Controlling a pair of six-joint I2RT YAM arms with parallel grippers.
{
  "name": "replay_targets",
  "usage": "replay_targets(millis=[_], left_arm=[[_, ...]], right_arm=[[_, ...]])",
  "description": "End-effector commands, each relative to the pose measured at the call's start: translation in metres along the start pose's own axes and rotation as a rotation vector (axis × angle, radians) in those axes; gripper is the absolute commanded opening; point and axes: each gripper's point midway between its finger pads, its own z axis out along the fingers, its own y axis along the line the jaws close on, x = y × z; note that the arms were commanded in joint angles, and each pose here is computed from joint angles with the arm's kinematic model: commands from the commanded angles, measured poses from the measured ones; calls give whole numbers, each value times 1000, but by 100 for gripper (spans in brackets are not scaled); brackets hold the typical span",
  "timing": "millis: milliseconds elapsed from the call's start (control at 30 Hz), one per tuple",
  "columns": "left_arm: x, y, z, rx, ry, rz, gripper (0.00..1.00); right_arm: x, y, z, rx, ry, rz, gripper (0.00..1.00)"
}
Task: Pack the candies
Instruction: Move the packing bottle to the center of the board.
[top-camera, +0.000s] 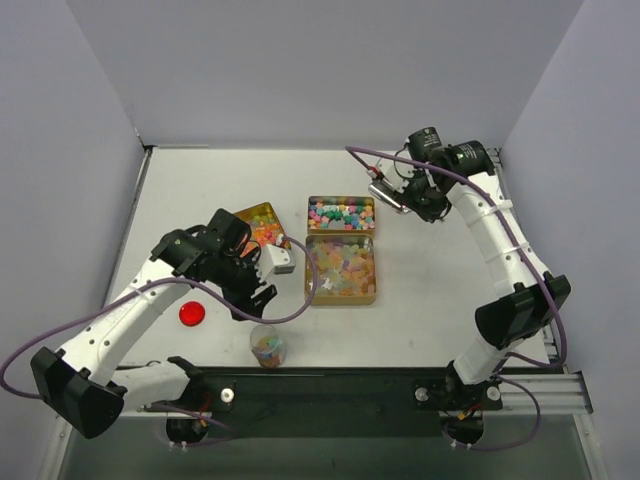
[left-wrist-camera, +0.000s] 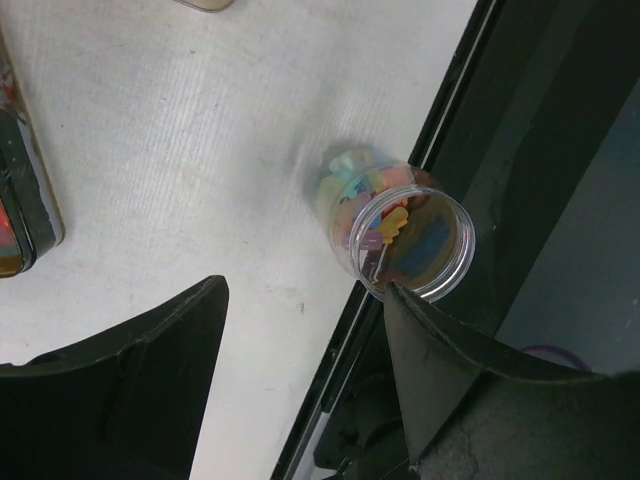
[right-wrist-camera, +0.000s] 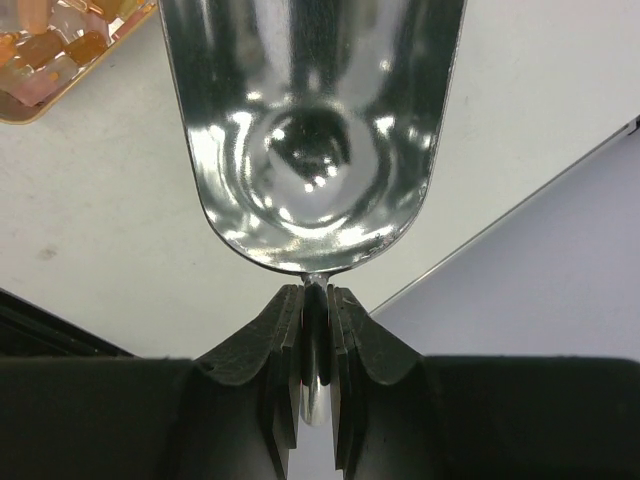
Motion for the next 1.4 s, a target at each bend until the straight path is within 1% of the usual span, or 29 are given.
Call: replay_targets(millis=[0,100,167,300,433,467,533,633,767,800,900,1033,1133,1200,1267,1300,1367], left_arm=[[14,-9,7,30,110,153,73],[18,-18,15,64,131,181,72],[24,-16,21,35,165,206,70],[23,-9,32,-18,160,264,66],[19,-7,47,-26,154,288,61],[14,-6,49,-30,142,294,55],[9,-9,53,-11,136,300,47],[1,-13,57,13,120,306,40],[-12,-18,62,30,94,320,27],[-18,-18,62,35,85,321,20],[-34,-23,66,56,59,335,11],[-59,-34,75,93,16,369,8],[-74,-37,84,85,10,414,7],[-80,-39,93,90,19,418,5],[-89,-40,99,69,14,439,3],[-89,-39,106,58,28,432,3],[-98,-40,113,40,21,435,3]], right_arm=[[-1,4,0,-45,-29,56,0],[-7,1,0,-43,-39,58,0],[-8,-3,0,-33,-39,59,0],[-6,-5,0,-22,-32,57,0],[-4,-5,-1,-17,-27,54,0],[-3,-4,-1,-16,-23,53,0],[-3,-5,-1,-12,-21,54,0],[0,-5,-1,-8,-16,51,0],[1,-4,-1,-9,-15,46,0],[1,-3,-1,-9,-15,45,0],[6,-6,0,10,10,42,0],[10,-5,2,8,29,34,0],[14,-4,3,12,40,33,0],[15,-4,3,14,42,31,0],[17,-4,2,16,44,34,0],[19,-4,3,15,47,35,0],[21,-5,2,20,52,38,0]])
